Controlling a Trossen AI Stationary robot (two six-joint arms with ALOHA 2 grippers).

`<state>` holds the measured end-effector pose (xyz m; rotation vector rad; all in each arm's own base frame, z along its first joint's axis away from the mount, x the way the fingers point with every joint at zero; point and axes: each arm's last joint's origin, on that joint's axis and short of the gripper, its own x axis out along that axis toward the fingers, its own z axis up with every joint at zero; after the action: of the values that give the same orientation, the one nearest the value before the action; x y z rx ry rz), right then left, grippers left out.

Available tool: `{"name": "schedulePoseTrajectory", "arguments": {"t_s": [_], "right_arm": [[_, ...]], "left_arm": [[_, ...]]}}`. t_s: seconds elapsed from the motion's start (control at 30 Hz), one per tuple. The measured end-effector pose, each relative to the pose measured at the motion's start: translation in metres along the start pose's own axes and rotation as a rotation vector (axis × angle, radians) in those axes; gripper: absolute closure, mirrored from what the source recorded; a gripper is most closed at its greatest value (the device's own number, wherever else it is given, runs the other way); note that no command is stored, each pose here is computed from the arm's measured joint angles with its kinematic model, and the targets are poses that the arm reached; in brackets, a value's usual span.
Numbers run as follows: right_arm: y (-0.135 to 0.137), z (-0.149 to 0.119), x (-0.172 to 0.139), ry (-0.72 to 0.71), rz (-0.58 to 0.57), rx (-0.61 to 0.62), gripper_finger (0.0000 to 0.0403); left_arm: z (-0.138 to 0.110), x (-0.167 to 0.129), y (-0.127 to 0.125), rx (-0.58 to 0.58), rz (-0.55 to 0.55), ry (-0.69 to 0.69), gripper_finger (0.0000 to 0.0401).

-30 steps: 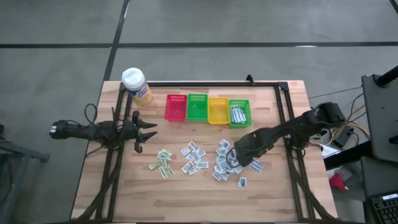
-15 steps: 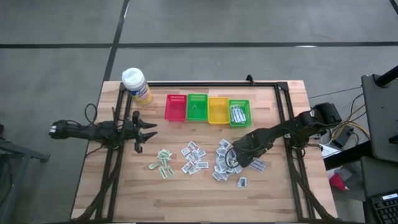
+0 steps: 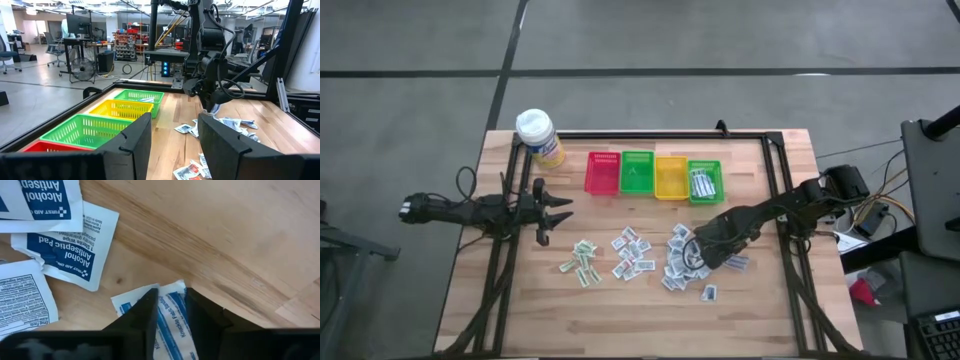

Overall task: Pick & Place First Aid Supplies
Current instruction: Put the blue bandage into the right green bin

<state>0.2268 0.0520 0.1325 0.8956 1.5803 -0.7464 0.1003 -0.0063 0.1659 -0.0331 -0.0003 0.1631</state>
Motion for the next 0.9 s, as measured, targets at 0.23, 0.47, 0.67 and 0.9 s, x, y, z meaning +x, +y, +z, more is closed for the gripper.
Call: {"name": "schedulePoseTrajectory", "arguments": {"t_s": [0.23,0.47,0.67,0.9], "right_arm": [[-0.001,-0.001,-0.001,0.0,-0.002,0.008,0.0358],[-0.003,-0.001,-0.002,0.0,-0.012,0.019,0.0392],[-0.003,-0.003,-0.01,-0.011,0.02,0.018,0.0394],[-0.01,-0.009,-0.029,-0.043,0.082,0.051,0.0394]], "left_arm": [[0.0,0.0,0.0,0.0,0.0,0.0,0.0243],[0.0,0.0,0.0,0.0,0.0,0.0,0.0243],[0.0,0.0,0.0,0.0,0.0,0.0,0.0243],[0.0,0.0,0.0,0.0,0.0,0.0,0.0243]]}}
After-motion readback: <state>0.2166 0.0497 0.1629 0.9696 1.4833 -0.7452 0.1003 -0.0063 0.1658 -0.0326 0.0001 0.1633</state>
